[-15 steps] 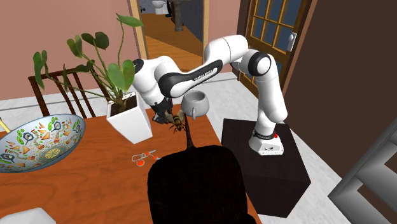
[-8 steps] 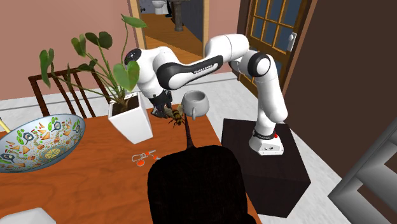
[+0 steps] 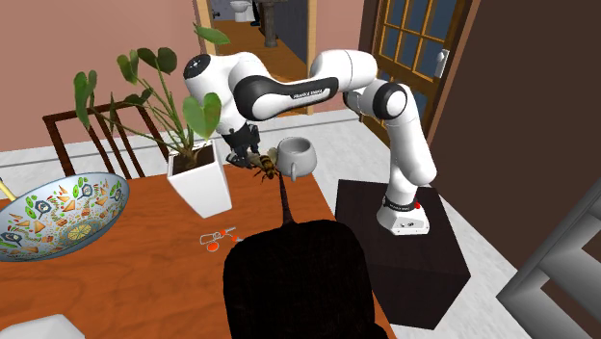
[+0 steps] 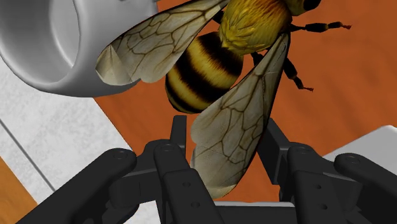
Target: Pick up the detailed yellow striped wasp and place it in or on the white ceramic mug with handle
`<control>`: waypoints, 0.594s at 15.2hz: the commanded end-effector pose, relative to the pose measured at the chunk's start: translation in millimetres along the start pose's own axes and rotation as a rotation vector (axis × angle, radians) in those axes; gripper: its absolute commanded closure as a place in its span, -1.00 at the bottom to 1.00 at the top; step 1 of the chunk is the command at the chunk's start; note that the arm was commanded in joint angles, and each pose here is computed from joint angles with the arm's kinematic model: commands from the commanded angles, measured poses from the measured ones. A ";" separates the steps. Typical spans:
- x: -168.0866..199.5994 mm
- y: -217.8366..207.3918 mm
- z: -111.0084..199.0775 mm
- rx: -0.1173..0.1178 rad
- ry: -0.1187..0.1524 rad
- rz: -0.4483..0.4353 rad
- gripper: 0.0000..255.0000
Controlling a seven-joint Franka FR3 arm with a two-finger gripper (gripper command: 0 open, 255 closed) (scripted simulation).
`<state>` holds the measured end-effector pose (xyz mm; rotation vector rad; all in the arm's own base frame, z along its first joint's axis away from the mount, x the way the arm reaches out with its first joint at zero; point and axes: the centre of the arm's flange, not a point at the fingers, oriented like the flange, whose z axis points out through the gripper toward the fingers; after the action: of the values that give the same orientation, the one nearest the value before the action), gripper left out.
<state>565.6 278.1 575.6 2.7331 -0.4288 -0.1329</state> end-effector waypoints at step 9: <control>-1.4 20.2 -50.7 0.000 0.000 0.000 1.00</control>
<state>566.4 278.2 624.2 2.7329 -0.4274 -0.1336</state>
